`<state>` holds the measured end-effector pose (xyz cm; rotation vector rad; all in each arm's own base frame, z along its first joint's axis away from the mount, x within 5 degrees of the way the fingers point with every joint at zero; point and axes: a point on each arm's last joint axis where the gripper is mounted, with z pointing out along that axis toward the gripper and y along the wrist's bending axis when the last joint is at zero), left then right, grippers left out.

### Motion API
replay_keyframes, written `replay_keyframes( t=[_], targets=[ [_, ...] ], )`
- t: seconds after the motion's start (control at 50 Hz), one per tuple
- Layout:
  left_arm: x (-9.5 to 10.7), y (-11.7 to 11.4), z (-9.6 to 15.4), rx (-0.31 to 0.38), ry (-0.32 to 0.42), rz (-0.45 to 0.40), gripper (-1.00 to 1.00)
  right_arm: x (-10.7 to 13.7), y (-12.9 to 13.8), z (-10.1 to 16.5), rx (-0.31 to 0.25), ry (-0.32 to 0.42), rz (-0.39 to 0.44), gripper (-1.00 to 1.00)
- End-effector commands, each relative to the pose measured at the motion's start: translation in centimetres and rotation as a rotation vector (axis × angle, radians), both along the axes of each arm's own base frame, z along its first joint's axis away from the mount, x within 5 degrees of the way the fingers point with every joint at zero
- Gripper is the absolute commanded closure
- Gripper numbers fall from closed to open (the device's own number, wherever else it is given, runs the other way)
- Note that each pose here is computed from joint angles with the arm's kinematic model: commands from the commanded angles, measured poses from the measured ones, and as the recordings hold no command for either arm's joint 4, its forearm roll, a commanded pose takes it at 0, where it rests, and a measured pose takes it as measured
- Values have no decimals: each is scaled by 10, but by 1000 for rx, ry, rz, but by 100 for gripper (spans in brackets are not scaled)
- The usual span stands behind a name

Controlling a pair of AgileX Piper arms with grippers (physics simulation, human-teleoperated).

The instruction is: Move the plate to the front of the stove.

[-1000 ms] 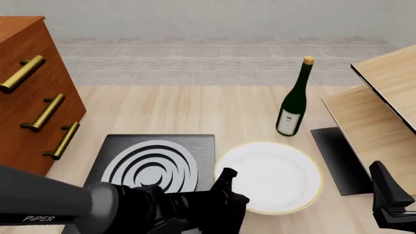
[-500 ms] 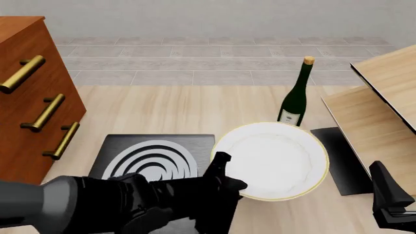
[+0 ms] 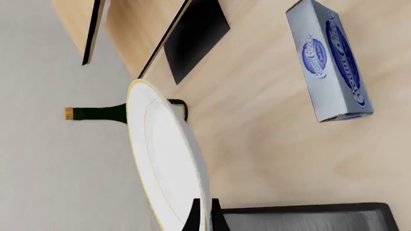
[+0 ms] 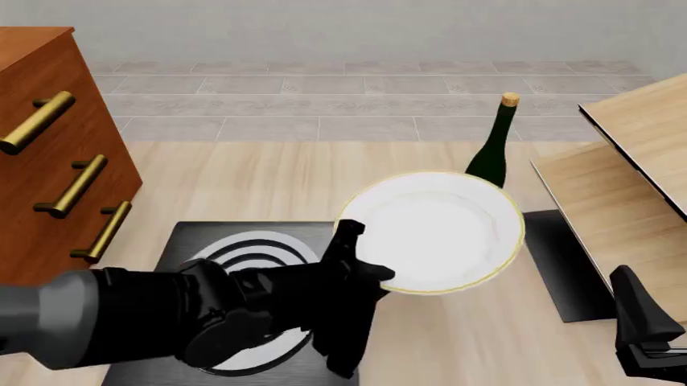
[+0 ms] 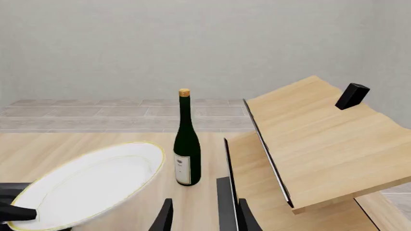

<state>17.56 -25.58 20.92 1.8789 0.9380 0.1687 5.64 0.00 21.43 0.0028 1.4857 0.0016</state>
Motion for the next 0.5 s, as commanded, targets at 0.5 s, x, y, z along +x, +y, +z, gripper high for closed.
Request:
replay_keyframes(
  t=[0.5],
  targets=[
    [51, 27, 2, 7, -53, 151, 100, 0, 0, 0, 0, 0, 0, -100]
  ],
)
